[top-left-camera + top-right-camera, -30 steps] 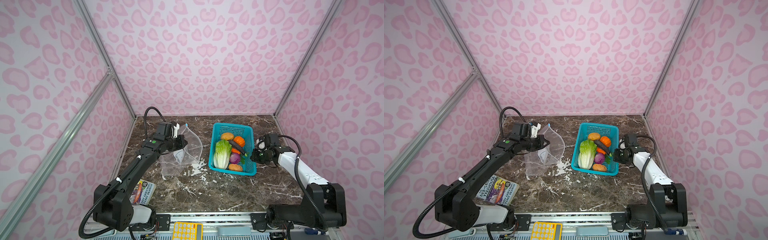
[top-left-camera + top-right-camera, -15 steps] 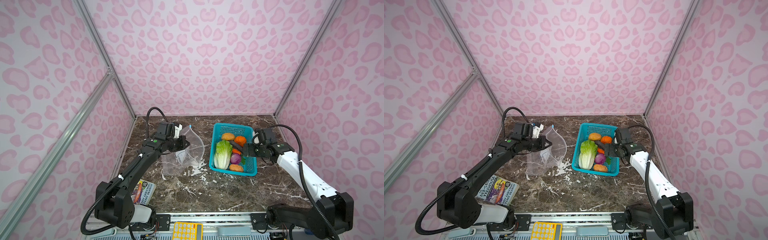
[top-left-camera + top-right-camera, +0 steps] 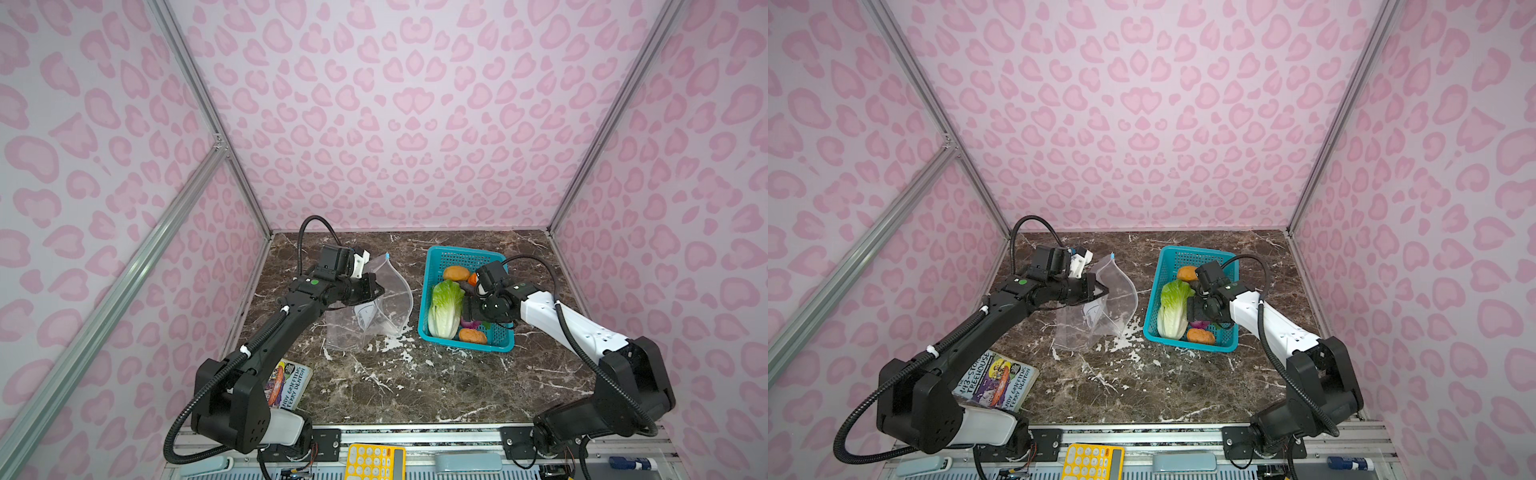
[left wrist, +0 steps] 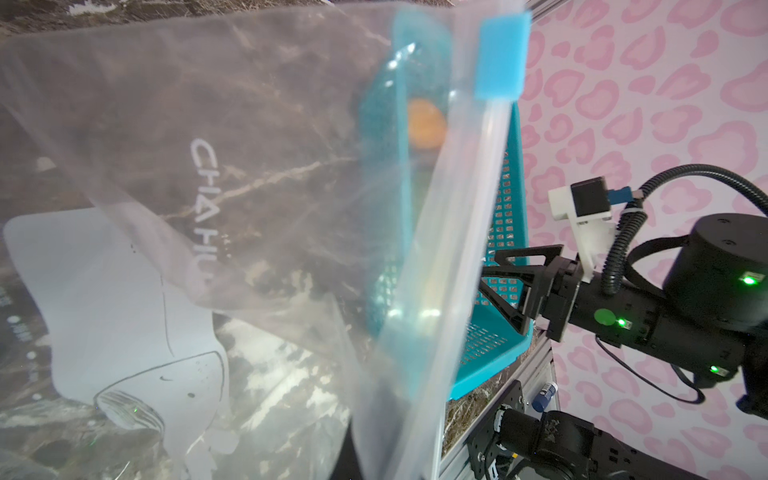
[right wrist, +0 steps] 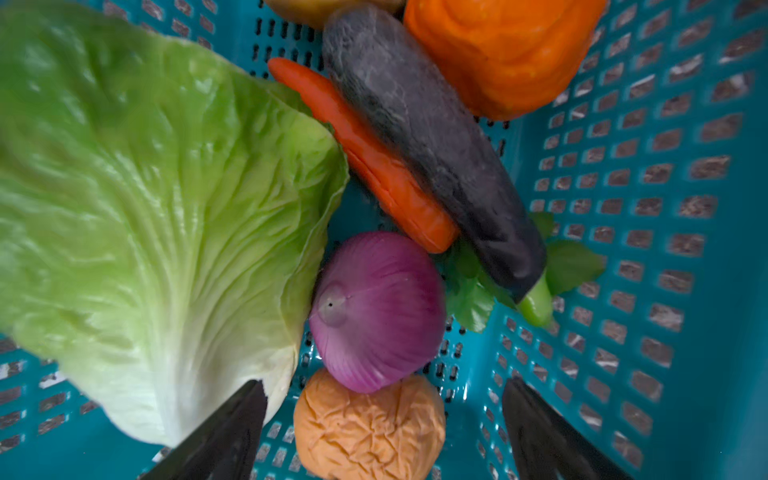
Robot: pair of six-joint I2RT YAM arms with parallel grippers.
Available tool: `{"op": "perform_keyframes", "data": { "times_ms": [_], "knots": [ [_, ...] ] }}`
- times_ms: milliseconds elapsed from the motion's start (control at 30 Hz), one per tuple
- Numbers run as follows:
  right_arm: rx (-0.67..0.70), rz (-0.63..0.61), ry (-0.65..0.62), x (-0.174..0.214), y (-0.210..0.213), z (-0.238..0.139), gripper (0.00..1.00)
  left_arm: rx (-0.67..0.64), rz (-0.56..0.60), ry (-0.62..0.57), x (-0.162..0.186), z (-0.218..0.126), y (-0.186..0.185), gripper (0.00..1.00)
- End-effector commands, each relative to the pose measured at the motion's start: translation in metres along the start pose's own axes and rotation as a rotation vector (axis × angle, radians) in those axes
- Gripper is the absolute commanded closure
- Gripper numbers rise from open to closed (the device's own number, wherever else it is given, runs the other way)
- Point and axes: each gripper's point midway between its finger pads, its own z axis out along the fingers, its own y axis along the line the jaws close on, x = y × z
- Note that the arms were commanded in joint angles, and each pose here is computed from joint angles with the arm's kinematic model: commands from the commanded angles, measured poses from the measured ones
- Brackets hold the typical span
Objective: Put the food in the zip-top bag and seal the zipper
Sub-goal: 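Drag the teal basket nearer the bag with the right gripper and reach into it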
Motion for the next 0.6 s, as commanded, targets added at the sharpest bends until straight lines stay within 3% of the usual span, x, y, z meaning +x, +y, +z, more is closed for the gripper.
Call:
{"op": "perform_keyframes", "data": {
  "times_ms": [0,567],
  "knots": [
    [-0.006,0.023,-0.011,-0.002,0.003,0.012,0.11,0.024,0.014,-0.010,-0.005,0.001,-0.006,0.97],
    [0.030,0.079,0.002,0.001,0.000,0.059,0.14,0.024,0.016,-0.006,-0.004,0.002,-0.007,0.97]
  ]
}}
